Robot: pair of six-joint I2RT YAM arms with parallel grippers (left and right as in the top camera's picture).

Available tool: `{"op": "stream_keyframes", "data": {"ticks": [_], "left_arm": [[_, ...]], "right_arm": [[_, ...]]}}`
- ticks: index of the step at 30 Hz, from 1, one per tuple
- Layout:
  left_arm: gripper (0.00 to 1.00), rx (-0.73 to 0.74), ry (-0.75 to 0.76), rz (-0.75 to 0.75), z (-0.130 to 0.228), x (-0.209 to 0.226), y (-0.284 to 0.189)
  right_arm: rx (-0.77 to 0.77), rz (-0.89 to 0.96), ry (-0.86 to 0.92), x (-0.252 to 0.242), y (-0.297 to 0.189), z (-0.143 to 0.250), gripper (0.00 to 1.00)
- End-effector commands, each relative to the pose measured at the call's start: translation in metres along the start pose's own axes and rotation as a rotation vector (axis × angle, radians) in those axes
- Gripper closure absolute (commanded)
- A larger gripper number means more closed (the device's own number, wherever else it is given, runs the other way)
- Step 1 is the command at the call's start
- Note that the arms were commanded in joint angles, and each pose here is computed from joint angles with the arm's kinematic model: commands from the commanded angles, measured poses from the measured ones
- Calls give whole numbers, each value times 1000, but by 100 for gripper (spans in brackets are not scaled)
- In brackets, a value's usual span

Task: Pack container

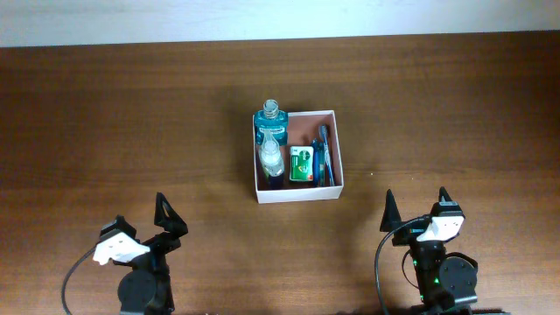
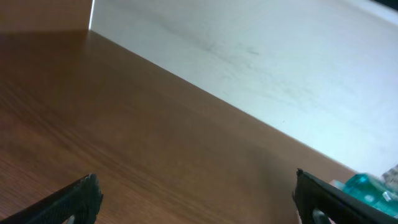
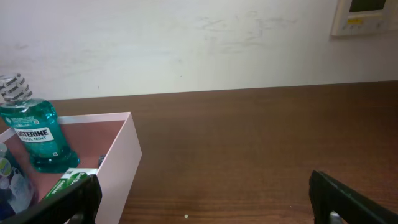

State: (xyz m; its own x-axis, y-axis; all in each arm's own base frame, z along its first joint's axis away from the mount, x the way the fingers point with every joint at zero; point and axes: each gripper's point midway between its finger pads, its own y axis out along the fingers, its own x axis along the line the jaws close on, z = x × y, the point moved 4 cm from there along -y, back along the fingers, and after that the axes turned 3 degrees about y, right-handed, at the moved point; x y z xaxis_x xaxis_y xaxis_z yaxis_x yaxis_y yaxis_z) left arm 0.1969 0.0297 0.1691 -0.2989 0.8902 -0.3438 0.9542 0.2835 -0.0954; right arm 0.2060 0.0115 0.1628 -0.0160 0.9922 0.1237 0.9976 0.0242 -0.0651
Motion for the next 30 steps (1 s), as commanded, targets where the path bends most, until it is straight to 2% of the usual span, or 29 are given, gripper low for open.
{"op": "stream_keyframes", "data": {"ticks": [1,3,7,30], "left_arm": [[1,2,191,8,4,1,1],[1,2,302,10,4,0,1],[1,3,393,9,4,1,1],[1,5,393,17,5,0,1]], "right_arm": [[6,7,-3,-2,0,3,1],[6,7,-3,-2,0,3,1],[6,7,-3,-2,0,3,1],[6,7,-3,-2,0,3,1]]}}
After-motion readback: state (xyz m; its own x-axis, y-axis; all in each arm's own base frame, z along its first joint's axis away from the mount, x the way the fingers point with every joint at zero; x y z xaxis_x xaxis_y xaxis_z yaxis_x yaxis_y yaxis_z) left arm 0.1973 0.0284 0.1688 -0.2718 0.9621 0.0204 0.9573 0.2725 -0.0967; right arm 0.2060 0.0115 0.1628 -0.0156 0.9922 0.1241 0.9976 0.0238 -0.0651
